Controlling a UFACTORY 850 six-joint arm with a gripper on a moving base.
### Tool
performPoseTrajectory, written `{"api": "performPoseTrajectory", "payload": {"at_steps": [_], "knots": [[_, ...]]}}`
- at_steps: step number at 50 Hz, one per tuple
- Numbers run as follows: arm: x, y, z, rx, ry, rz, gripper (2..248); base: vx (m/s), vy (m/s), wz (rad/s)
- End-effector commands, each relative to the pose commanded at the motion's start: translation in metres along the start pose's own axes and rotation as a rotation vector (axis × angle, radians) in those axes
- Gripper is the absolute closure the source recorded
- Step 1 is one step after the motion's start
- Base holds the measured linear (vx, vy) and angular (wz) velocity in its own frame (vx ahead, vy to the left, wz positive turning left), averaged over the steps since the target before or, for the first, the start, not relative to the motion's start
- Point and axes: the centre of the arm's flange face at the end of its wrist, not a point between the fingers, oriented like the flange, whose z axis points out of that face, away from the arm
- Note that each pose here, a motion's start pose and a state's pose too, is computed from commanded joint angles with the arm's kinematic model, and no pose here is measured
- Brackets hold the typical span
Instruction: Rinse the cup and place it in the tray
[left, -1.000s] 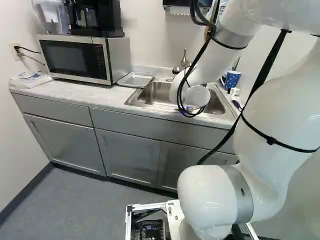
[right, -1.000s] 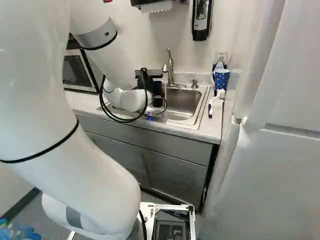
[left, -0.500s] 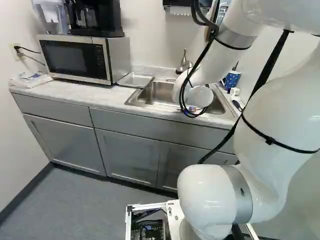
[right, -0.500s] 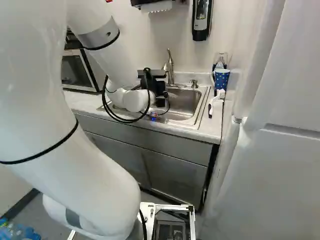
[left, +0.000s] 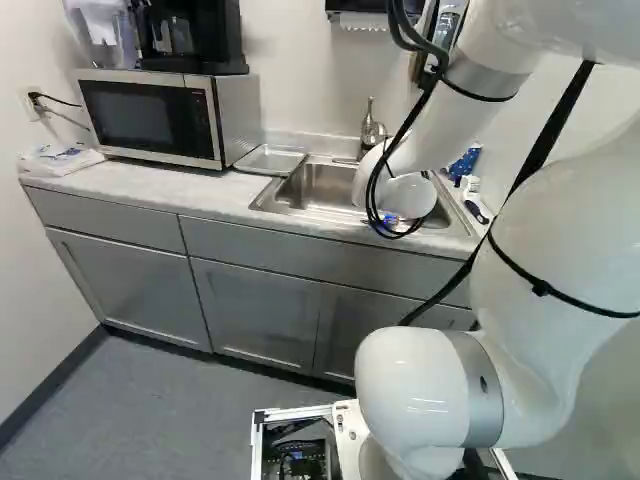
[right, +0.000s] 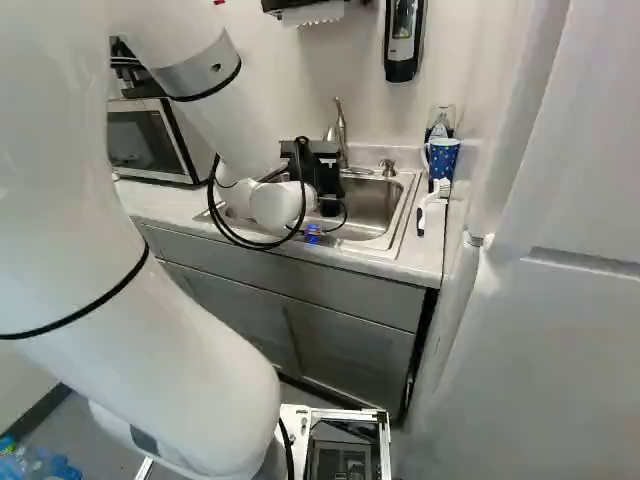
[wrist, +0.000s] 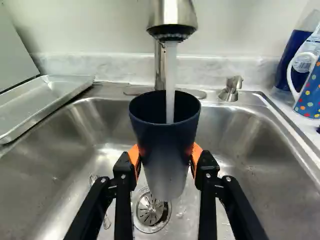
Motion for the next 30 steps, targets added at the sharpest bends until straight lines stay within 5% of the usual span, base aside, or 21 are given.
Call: {"api": "performPoseTrajectory", "payload": {"at_steps": [30], "knots": [[0.0, 0.0, 0.0, 0.0, 0.0, 0.0, 130, 0.0, 0.0, 0.0]]}}
